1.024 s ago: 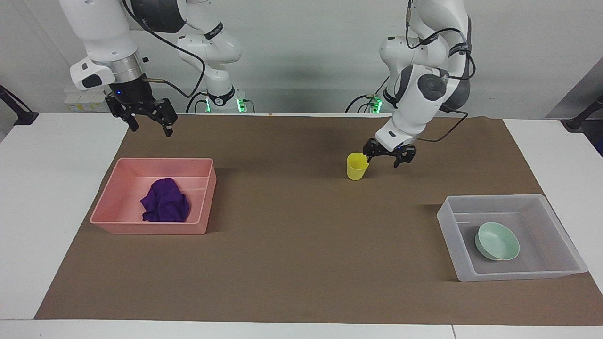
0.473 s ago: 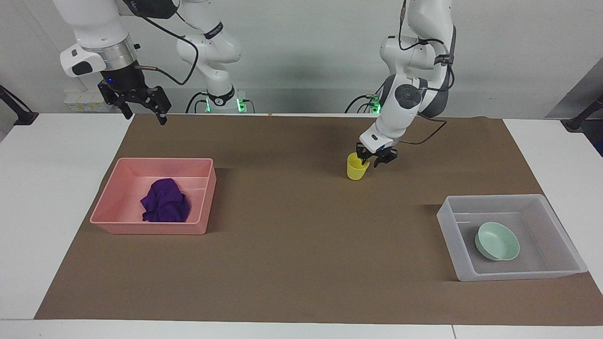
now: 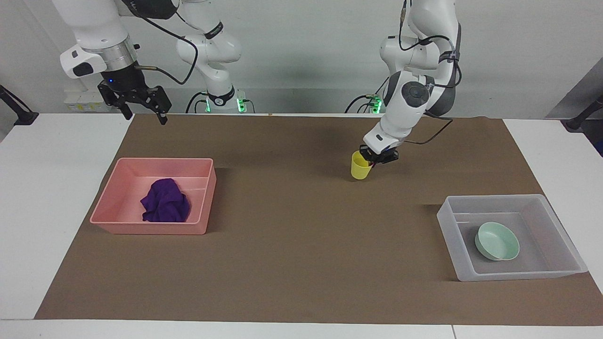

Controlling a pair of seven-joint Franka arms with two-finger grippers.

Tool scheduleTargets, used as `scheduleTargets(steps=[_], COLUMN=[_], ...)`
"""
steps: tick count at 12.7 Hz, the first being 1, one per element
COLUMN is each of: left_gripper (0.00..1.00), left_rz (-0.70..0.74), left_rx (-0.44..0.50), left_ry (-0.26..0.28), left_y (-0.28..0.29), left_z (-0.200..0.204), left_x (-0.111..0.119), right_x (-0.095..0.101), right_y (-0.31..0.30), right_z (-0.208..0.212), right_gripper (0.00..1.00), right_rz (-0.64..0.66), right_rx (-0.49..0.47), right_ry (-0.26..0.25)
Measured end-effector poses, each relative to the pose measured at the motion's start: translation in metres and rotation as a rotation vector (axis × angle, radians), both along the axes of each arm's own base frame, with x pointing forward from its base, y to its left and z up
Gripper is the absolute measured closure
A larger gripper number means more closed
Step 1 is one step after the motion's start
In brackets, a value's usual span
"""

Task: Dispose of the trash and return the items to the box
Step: 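Grasp the yellow cup with the left gripper while the right gripper withdraws, then lower the yellow cup into the clear box beside the bowl with the left gripper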

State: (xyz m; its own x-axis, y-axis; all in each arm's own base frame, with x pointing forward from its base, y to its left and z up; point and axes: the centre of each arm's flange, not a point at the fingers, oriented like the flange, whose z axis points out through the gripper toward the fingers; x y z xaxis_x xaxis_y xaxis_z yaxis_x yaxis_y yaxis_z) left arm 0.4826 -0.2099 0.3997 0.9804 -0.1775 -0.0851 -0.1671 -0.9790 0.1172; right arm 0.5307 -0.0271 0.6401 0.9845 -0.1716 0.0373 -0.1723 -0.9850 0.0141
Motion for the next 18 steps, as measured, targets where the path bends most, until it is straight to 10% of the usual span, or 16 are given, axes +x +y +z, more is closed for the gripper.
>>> scheduleTargets(steps=[7,11,18], left_gripper=[0.96,0.96,0.96], left_rz=[0.341,0.4,0.335], left_rx=[-0.044,-0.037,0.03], left_ry=[-0.176,-0.179,-0.114], left_y=[0.226,0.346,0.353], left_z=[0.155,0.111,-0.003], left_x=[0.103,0.155,0.199], right_x=[-0.003,-0.004,-0.004], right_y=[0.012,0.016,0.016], right_z=[-0.014,-0.014,-0.014], right_gripper=[0.0,0.0,0.0], right_rz=[0.04,0.048,0.048], right_rx=[0.001,0.001,0.001], right_ry=[0.046,0.052,0.051])
